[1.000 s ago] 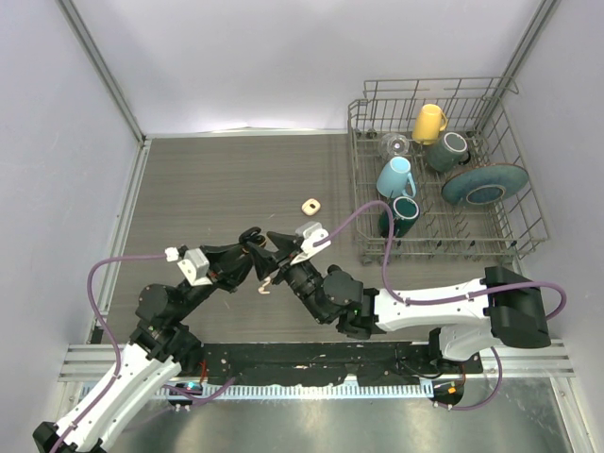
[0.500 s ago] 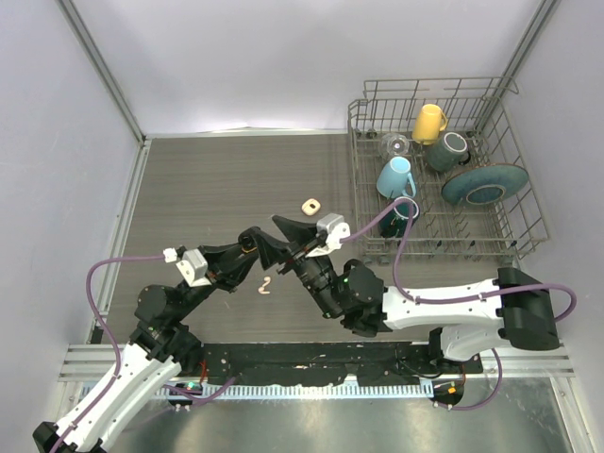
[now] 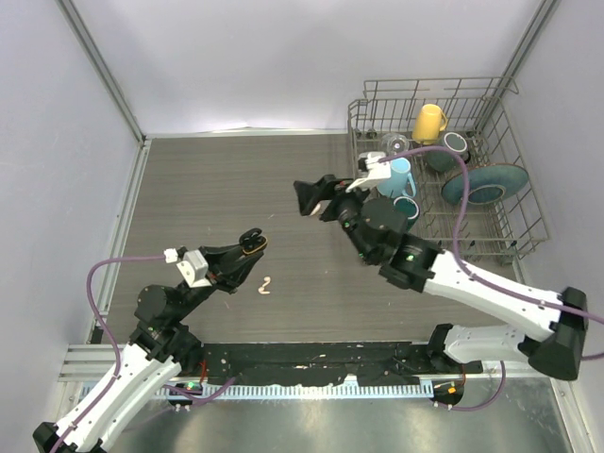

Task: Insert the wireless bluetooth earbuds into the charging case
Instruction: Place the earbud in the charging case, then close the charging case, then place the charging case at the center of the board.

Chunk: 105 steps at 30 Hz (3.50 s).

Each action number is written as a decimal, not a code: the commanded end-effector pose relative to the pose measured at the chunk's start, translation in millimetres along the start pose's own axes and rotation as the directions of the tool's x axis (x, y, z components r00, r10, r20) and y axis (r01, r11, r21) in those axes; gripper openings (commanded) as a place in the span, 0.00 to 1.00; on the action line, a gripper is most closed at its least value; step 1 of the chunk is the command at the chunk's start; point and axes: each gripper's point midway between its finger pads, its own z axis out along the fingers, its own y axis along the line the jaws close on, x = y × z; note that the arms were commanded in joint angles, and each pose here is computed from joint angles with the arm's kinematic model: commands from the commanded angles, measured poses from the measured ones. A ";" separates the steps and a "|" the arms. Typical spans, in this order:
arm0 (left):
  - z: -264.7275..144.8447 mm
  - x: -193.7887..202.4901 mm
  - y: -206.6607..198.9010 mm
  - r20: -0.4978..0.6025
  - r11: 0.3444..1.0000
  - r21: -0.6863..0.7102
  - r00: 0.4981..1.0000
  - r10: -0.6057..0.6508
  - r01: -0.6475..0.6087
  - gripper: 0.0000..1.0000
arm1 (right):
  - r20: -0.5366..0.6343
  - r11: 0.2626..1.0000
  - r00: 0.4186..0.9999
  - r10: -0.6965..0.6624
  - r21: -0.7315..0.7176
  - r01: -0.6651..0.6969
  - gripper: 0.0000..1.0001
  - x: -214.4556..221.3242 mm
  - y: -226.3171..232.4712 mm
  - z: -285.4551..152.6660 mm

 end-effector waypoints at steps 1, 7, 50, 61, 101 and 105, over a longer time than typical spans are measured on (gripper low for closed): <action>3.0 -25.9 -8.7 0.054 0.998 0.048 0.997 0.047 -0.050 0.00 | -0.265 0.969 0.957 0.120 -0.179 -0.172 0.85 23.2 9.9 -30.0; 3.7 -22.8 -14.0 0.024 0.995 0.084 0.998 0.057 -0.059 0.00 | -0.379 0.964 0.921 0.091 -0.199 -0.178 0.86 40.8 9.1 -32.2; 6.9 -8.0 -26.8 -0.108 0.980 0.190 0.991 0.085 -0.063 0.00 | -0.502 0.867 0.865 -0.028 -0.443 -0.229 0.88 87.5 56.2 -25.7; 9.6 -4.4 -18.0 -0.112 0.988 0.143 0.991 0.078 -0.061 0.00 | -0.518 0.855 0.851 -0.086 -0.476 -0.203 0.88 92.6 53.7 -36.7; 23.2 163.0 110.8 -0.308 0.584 -0.507 0.499 -0.810 0.634 0.02 | -0.168 0.993 0.985 0.026 -0.107 -0.044 0.90 -5.5 -43.4 -63.1; 20.6 185.3 114.6 -0.296 0.505 -0.556 0.410 -0.863 0.660 0.02 | -0.178 0.990 0.984 0.029 -0.132 -0.053 0.90 -5.2 -38.6 -65.2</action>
